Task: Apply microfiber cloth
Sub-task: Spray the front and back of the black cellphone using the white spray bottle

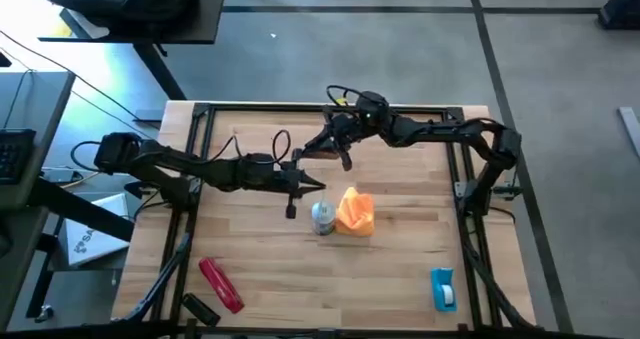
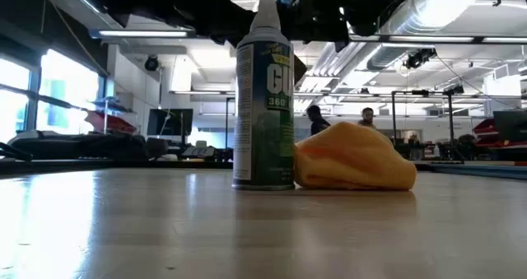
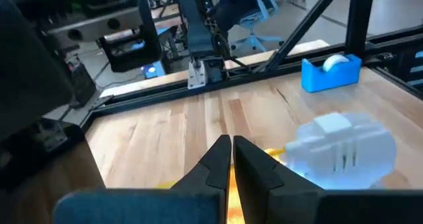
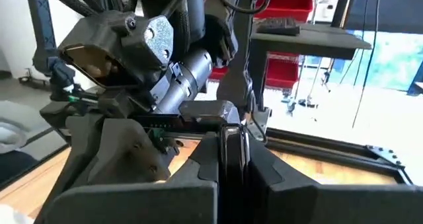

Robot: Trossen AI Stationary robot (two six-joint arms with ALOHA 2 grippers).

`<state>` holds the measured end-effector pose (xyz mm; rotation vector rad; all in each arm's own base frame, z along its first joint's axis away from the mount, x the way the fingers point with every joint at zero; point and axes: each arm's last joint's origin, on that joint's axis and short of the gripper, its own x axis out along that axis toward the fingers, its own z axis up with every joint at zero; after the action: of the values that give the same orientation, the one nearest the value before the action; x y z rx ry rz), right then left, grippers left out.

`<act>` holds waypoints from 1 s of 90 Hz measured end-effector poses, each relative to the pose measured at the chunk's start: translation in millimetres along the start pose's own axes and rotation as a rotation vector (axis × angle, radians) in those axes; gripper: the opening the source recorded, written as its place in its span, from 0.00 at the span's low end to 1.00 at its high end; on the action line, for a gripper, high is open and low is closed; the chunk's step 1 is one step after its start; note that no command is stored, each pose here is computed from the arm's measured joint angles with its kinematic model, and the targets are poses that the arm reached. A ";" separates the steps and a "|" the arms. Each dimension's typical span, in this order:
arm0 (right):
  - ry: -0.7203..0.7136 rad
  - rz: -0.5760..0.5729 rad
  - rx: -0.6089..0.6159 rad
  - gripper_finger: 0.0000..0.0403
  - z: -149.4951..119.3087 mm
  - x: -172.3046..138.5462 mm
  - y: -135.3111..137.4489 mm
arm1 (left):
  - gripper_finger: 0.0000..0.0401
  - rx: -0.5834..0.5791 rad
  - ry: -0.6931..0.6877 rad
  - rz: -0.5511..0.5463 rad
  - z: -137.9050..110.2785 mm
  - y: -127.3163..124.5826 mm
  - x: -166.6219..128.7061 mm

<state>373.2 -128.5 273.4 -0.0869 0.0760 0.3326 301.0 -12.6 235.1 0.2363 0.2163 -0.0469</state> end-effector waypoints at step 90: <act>0.164 -0.102 -0.370 0.00 17.0 -5.4 24.6 | 0.00 -0.239 -0.155 0.236 14.0 45.7 -103.1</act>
<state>361.0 -105.4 289.0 -0.4829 0.1716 0.2334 206.6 30.6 281.3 0.0180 0.0379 0.1933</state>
